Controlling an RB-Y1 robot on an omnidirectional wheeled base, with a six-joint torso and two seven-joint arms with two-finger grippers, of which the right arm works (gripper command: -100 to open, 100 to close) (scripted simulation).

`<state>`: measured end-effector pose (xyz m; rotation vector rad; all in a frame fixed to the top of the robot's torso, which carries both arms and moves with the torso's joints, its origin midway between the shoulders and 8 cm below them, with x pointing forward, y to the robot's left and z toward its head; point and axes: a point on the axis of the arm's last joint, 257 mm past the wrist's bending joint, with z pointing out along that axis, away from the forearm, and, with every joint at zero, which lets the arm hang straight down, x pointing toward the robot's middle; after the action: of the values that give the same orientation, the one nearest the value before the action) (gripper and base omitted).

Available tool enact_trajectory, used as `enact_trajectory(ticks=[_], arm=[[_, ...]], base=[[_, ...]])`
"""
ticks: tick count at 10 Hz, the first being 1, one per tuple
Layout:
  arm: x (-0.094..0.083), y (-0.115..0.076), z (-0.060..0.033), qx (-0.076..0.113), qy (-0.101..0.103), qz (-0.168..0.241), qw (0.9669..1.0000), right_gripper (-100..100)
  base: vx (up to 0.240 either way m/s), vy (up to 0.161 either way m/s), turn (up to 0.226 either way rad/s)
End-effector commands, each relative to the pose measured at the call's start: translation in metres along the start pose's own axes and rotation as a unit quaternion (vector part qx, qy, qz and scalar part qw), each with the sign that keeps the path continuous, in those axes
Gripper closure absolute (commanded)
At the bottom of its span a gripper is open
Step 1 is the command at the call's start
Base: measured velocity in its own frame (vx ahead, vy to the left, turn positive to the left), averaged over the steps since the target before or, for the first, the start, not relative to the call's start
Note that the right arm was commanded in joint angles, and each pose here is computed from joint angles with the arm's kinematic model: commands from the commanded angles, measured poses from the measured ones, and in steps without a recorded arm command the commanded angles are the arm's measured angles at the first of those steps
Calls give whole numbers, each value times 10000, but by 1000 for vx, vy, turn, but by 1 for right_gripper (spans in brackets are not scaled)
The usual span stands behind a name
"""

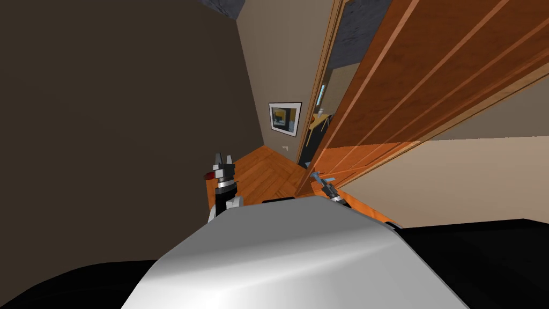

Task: Pull the door open

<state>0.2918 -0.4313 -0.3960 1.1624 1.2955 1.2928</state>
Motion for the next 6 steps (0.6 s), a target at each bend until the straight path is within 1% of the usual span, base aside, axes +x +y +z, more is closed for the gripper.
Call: enact_trajectory(ticks=[1, 3, 4, 5, 6], arm=[[0, -3, 77, -7, -39, -7, 10000, 100], [1, -6, 163, -14, -82, -14, 10000, 100], [1, -6, 163, -14, -82, -14, 10000, 100], [2, -7, 241, -19, -122, -19, 9999, 100], [3, -8, 299, -23, -150, -23, 9999, 100]], base=[[-151, -28, 144], [-183, -68, 148], [-106, -30, 37], [-145, -61, 114], [-199, -88, 199]])
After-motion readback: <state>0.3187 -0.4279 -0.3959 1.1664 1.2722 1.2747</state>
